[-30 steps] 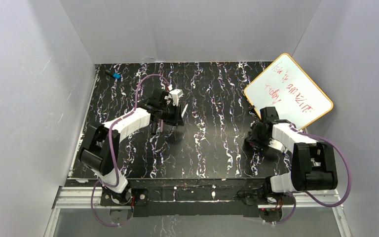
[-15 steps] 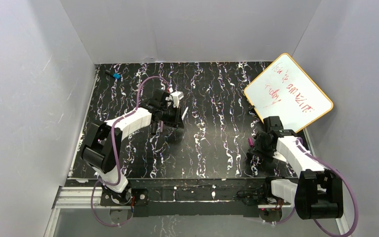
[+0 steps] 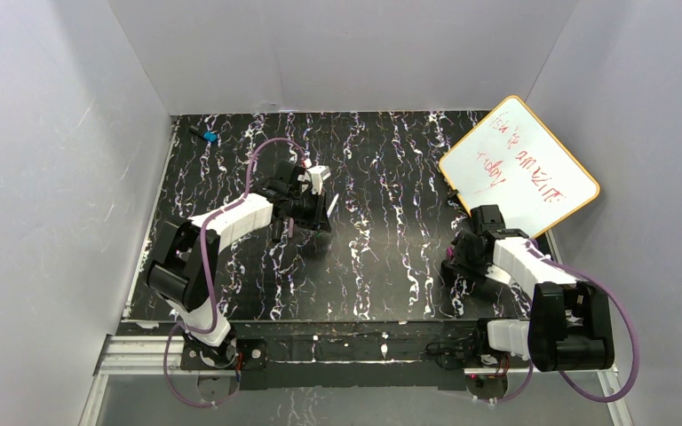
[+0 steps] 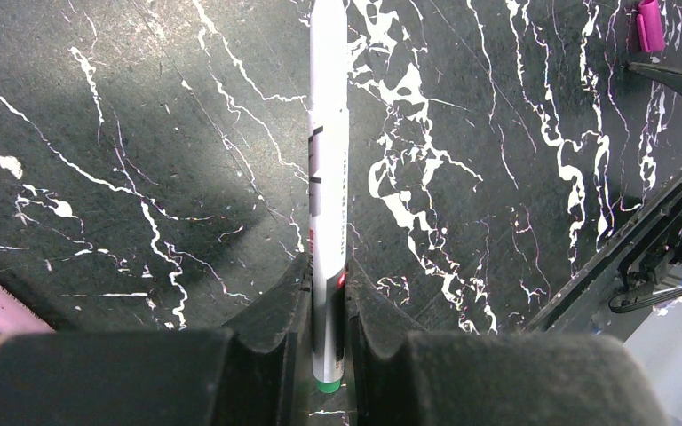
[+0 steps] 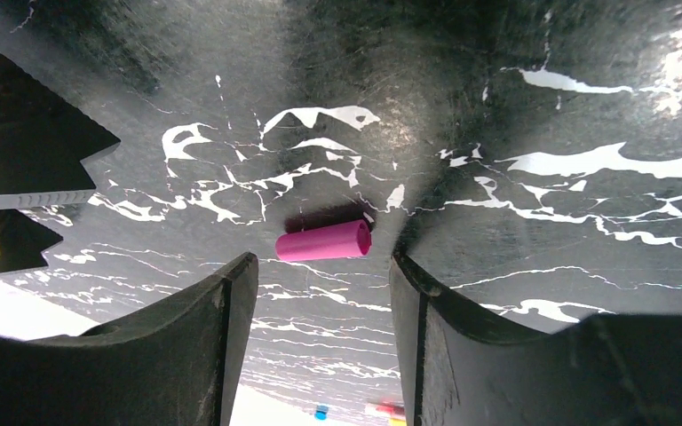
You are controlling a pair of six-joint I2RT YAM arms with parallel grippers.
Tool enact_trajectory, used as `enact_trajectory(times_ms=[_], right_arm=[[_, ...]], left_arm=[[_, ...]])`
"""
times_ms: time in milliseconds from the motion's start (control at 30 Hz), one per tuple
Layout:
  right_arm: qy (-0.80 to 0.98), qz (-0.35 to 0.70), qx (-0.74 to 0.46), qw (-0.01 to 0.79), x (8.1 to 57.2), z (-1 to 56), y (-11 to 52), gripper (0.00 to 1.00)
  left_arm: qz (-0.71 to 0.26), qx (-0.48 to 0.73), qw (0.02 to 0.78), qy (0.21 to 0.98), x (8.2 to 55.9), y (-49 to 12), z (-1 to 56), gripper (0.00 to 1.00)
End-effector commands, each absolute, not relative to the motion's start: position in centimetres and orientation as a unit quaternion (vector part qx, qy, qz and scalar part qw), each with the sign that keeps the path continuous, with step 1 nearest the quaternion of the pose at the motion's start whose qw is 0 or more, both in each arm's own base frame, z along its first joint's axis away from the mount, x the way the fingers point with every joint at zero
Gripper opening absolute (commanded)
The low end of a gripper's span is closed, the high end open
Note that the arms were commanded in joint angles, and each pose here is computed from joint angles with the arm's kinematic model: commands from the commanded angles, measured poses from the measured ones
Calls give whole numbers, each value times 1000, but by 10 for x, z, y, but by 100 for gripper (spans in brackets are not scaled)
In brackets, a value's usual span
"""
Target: Insert the pens into the pen caps
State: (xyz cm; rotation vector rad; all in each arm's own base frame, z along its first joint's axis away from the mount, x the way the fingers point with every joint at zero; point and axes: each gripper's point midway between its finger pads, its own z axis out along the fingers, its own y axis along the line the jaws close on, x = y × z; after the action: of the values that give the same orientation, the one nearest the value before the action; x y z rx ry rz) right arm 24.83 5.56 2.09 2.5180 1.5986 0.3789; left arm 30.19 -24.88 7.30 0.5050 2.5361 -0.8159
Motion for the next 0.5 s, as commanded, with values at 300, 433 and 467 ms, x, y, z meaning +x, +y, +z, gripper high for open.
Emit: enact_trajectory(times_ms=[300,433,467], right_arm=[[441,100,888,85,235,14,28,66],[442,96,889,75,236,11,30,61],[442,97,889,72,236,9,31,60]], left_arm=[[-310,189,207,909,298,-252,83,0],[-311,190,208,908,299,-253,85,0],[-311,190,207,908,298,-252,85,0]])
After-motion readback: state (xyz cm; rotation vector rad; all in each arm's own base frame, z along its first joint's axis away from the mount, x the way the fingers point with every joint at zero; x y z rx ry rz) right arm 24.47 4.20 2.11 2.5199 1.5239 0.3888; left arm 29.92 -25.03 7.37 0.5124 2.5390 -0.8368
